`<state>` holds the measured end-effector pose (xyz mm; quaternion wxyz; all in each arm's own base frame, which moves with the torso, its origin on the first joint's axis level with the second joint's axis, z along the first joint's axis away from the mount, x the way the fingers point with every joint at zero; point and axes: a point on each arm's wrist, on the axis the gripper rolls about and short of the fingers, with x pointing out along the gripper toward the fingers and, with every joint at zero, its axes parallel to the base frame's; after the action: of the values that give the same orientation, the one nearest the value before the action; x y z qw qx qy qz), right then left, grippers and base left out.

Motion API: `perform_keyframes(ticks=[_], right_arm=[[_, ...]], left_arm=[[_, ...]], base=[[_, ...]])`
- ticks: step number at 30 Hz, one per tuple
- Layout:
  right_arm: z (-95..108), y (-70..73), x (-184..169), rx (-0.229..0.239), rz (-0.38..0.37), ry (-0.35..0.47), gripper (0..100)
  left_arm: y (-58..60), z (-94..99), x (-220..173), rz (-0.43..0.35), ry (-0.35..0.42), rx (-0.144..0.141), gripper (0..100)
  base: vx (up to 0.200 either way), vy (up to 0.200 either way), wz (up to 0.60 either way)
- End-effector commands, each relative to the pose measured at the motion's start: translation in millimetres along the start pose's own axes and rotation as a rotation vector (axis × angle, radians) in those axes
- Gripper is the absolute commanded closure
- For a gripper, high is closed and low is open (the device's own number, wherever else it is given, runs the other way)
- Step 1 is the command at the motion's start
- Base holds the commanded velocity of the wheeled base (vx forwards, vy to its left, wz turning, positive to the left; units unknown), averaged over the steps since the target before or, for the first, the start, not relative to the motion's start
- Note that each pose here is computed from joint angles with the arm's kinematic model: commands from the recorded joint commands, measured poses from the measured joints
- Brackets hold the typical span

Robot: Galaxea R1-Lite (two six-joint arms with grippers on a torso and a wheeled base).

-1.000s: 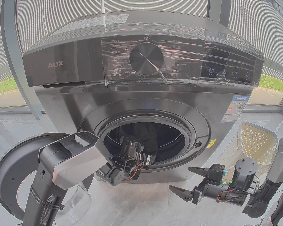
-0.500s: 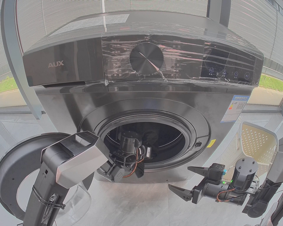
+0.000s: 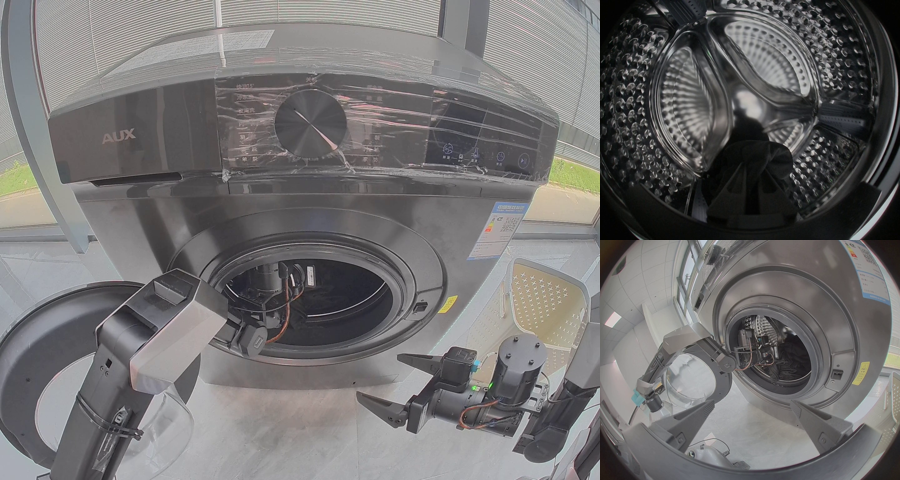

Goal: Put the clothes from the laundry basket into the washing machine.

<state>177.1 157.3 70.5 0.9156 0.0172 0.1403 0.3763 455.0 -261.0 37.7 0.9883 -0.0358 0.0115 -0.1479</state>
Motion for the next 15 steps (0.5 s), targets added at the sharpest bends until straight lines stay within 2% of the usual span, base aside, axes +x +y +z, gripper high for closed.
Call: perform_keyframes(ticks=[1,9,12,15], right_arm=[[-0.6,0.1,0.1,0.000,0.001,0.003,0],[-0.6,0.1,0.1,0.000,0.001,0.003,0],[-0.9,0.1,-0.1,0.000,0.000,0.004,0],[-0.9,0.1,-0.1,0.000,0.000,0.004,0]], left_arm=[[6.6,-5.7,16.0,0.043,-0.045,-0.008,100],[16.7,7.1,32.3,0.095,-0.137,-0.022,100],[20.9,14.0,35.8,0.112,-0.153,-0.027,100],[22.5,12.9,38.6,0.125,-0.160,-0.029,100]], base=[[0.000,0.000,0.00],[0.000,0.000,0.00],[0.000,0.000,0.00],[0.000,0.000,0.00]])
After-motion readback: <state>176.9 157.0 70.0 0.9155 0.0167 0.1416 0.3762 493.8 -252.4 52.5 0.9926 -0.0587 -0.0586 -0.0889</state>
